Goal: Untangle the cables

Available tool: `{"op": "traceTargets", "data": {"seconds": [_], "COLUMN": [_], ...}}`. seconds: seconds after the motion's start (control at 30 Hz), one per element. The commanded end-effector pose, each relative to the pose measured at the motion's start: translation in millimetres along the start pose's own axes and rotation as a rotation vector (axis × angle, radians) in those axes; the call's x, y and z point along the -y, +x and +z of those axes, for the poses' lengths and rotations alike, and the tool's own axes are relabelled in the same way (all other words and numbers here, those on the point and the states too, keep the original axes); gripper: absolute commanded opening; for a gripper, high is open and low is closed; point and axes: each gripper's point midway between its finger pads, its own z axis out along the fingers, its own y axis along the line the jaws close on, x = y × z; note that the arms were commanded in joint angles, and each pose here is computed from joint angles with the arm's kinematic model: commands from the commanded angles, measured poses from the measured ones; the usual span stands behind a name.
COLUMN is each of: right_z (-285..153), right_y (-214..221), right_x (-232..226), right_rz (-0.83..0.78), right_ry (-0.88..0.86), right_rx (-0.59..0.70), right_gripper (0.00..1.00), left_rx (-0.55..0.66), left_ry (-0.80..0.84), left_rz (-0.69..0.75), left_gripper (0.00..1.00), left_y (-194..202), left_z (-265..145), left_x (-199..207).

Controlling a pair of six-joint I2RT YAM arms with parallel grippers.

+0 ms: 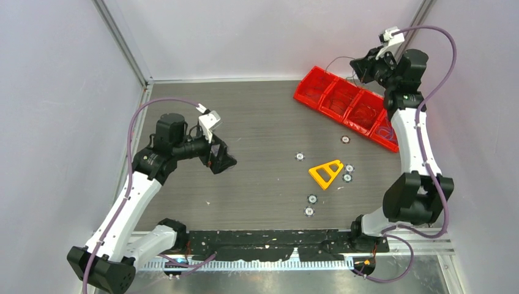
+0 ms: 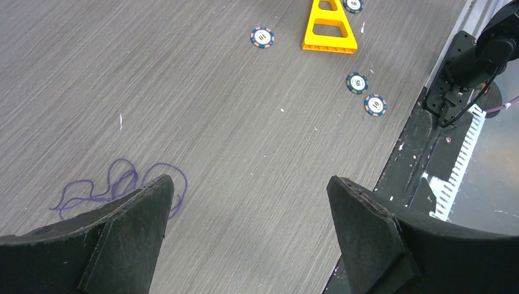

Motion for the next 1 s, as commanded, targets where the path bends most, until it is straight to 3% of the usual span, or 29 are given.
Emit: {"op": "traceTargets", "data": {"seconds": [0.0, 0.37, 0.97], "right_z": [17, 71, 116], "right_y": [-11, 37, 108], "right_x": [19, 73, 110], "right_rz": [-0.060, 0.036, 0.138], "right_ry": [0.017, 0.117, 0.155], "right_rx": [0.037, -0.013, -0.095], "right_gripper": [0.05, 0.05, 0.05], "left_rx": [0.012, -0.022, -0.081], "left_ry": [-0.011, -0.048, -0.092], "left_rz": [0.006, 0.009, 0.026], "left_gripper": [0.99, 0.99, 1.00], "left_y": [-2, 9, 23], "left_z": [-6, -10, -22], "left_x": [1, -5, -8]}}
